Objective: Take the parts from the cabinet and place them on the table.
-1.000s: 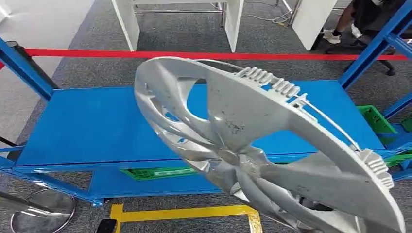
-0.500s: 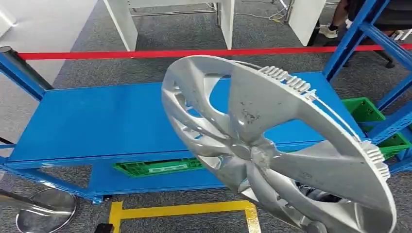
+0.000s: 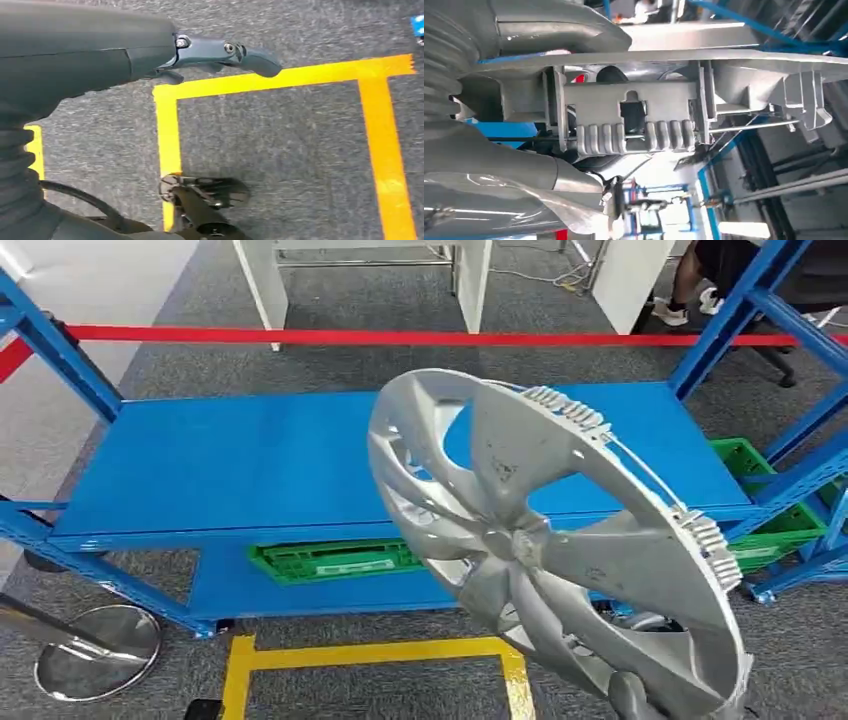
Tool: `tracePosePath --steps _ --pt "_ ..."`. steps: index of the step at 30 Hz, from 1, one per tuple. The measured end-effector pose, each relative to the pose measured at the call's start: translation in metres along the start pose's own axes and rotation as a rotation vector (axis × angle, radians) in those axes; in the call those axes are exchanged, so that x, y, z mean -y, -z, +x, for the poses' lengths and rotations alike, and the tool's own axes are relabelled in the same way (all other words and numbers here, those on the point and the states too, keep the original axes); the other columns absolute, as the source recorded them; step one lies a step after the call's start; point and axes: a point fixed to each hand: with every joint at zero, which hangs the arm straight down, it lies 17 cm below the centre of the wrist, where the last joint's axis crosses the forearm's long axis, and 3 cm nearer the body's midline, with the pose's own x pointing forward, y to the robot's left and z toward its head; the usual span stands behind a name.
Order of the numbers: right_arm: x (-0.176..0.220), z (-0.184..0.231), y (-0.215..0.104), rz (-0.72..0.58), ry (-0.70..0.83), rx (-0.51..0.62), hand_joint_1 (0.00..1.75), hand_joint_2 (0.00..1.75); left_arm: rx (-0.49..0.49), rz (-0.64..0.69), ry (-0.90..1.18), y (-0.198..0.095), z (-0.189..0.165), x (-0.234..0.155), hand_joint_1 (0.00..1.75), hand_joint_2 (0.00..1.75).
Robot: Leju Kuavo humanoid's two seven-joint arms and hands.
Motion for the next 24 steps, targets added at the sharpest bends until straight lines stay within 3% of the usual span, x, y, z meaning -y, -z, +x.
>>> tracePosePath --steps 24 --pt "-0.014 -0.005 0.002 0.037 0.031 -0.004 1.75 1.75 -0.002 0.006 -0.06 0.0 0.005 0.003 0.0 1.75"
